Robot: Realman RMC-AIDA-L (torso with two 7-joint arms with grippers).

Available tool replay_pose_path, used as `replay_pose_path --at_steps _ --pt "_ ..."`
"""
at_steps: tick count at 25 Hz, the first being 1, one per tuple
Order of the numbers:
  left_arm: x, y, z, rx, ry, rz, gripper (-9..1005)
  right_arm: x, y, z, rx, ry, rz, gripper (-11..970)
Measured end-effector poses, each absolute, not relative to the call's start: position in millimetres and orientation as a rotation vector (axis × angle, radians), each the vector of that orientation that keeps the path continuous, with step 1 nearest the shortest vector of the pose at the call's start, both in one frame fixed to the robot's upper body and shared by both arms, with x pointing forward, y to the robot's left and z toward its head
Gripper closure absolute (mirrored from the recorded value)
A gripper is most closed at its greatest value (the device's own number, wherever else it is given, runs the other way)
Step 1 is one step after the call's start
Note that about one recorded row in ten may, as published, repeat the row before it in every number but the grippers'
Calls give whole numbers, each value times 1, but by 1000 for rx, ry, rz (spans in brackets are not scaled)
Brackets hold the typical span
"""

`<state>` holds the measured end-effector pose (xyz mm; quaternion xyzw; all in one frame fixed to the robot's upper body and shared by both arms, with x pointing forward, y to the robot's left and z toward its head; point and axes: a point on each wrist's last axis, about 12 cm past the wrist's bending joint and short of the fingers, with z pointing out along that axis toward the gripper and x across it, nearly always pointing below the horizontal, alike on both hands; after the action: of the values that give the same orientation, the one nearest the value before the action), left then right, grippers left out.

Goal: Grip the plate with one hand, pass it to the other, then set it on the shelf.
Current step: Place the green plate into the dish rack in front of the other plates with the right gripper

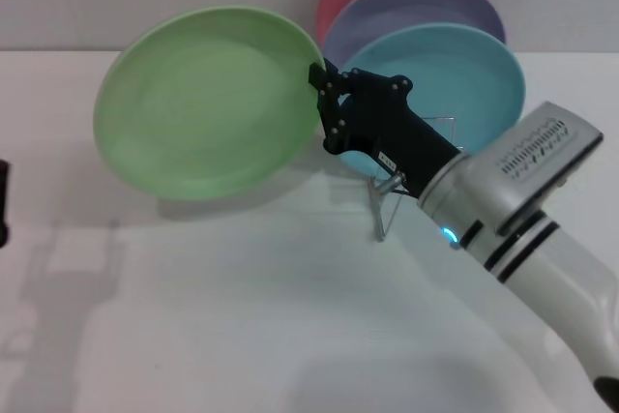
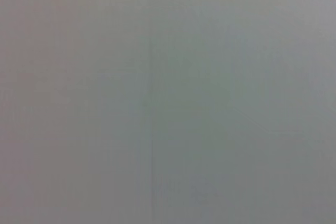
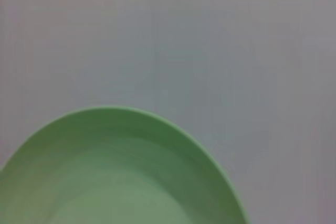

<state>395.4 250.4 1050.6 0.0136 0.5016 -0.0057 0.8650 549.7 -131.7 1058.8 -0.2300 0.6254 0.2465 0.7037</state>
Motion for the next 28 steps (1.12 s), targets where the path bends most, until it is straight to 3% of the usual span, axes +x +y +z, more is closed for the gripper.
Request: replay_pose_path --at_steps 8,15,28 --pt "399 278 1044 -15 1062 -54 350 513 -141 1060 -435 1262 485 942" --pt "411 276 1039 12 1118 -79 350 483 -183 1056 -248 1185 385 939" --pt "420 272 1038 29 1139 -112 350 459 -228 1040 -189 1208 232 925"
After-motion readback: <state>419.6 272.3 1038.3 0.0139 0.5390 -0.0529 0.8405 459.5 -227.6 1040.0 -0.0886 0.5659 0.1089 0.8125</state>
